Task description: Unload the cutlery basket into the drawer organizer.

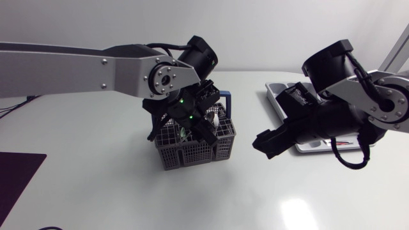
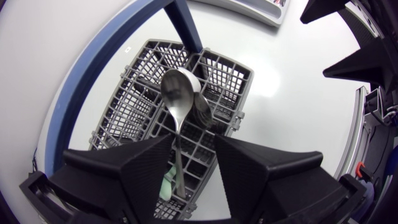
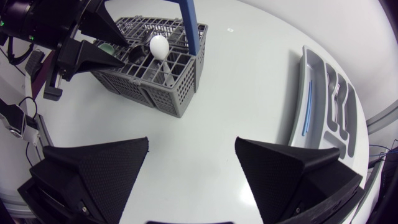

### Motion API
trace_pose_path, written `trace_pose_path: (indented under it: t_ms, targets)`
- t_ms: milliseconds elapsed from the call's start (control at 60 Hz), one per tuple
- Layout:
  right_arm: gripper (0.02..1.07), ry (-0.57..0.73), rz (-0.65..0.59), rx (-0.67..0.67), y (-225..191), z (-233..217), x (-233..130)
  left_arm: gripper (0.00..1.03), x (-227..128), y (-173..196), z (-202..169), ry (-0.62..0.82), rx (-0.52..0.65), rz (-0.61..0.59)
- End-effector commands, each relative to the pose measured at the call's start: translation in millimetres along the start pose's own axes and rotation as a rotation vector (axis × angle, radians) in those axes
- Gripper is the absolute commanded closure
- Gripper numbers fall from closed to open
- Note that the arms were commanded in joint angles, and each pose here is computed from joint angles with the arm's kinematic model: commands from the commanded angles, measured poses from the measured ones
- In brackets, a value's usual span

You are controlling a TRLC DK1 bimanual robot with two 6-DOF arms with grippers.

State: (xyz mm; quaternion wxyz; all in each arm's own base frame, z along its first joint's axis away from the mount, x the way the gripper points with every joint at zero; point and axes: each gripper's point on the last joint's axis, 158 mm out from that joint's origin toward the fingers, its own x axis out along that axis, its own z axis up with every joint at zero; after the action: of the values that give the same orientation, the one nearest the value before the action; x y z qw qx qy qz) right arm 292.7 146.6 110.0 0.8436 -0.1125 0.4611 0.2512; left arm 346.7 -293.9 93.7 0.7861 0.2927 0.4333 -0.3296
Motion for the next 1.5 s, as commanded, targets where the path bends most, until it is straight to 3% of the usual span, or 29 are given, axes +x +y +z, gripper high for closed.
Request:
trace_pose_path:
  t_ms: [0, 367, 700, 1083, 1300, 1483]
  targets:
    - [0.07, 0.008, 0.009, -0.020, 3, -9, 2, 0.54, 16, -6, -19, 0.054, -0.012, 0.000]
    - [0.07, 0.007, 0.008, -0.023, 3, -15, 4, 0.63, 30, 8, -27, 0.080, 0.009, 0.136]
    - [0.07, 0.005, 0.006, -0.022, 2, -20, 4, 0.99, 29, 3, -23, 0.064, 0.025, 0.142]
    - [0.07, 0.002, 0.005, -0.021, 3, -25, 2, 0.99, 10, 7, -12, 0.006, 0.017, 0.154]
    - [0.07, 0.002, 0.004, -0.022, 3, -27, 1, 0.99, -11, 15, 4, -0.113, 0.009, 0.176]
    - [0.07, 0.013, 0.005, -0.022, 4, -33, 4, 0.99, -13, 17, 10, -0.243, -0.016, 0.127]
